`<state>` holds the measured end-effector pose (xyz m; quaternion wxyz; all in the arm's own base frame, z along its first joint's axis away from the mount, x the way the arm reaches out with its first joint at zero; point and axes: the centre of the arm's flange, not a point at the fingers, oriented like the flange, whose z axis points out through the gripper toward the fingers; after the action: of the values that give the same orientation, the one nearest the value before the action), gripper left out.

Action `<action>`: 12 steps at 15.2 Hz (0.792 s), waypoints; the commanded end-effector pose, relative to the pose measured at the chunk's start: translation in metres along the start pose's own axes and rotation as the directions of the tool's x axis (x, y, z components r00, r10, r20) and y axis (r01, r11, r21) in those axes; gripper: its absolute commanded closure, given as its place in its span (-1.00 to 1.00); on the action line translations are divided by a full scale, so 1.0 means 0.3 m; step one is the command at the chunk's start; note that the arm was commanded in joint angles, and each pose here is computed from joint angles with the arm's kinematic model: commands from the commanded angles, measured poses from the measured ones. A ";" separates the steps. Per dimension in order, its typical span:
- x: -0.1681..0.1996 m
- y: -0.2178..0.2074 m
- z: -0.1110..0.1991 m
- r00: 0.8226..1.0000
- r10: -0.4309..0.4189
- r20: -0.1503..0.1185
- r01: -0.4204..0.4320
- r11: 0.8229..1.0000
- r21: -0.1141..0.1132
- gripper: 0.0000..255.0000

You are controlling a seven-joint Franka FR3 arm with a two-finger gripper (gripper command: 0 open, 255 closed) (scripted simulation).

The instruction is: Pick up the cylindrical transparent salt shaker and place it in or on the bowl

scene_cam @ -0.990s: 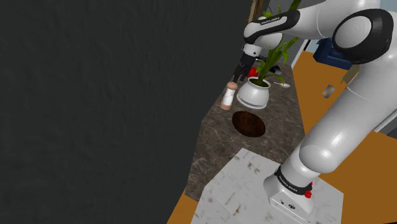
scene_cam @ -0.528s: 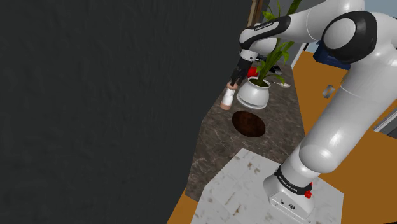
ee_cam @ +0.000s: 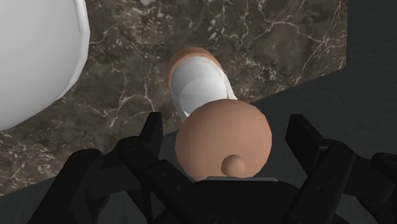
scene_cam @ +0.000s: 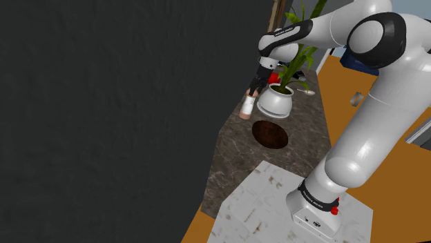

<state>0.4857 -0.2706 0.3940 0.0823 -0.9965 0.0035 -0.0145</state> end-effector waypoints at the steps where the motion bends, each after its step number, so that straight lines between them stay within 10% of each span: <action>1: 0.000 0.000 0.000 1.000 0.000 0.000 0.000 1.000 0.000 -1.00; 2: 0.000 0.000 0.000 1.000 0.000 0.000 0.000 1.000 0.000 1.00; 12: 0.000 -0.003 -0.017 1.000 0.000 0.000 0.000 1.000 0.000 1.00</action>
<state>0.4855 -0.2705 0.3962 0.0824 -0.9965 0.0034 -0.0144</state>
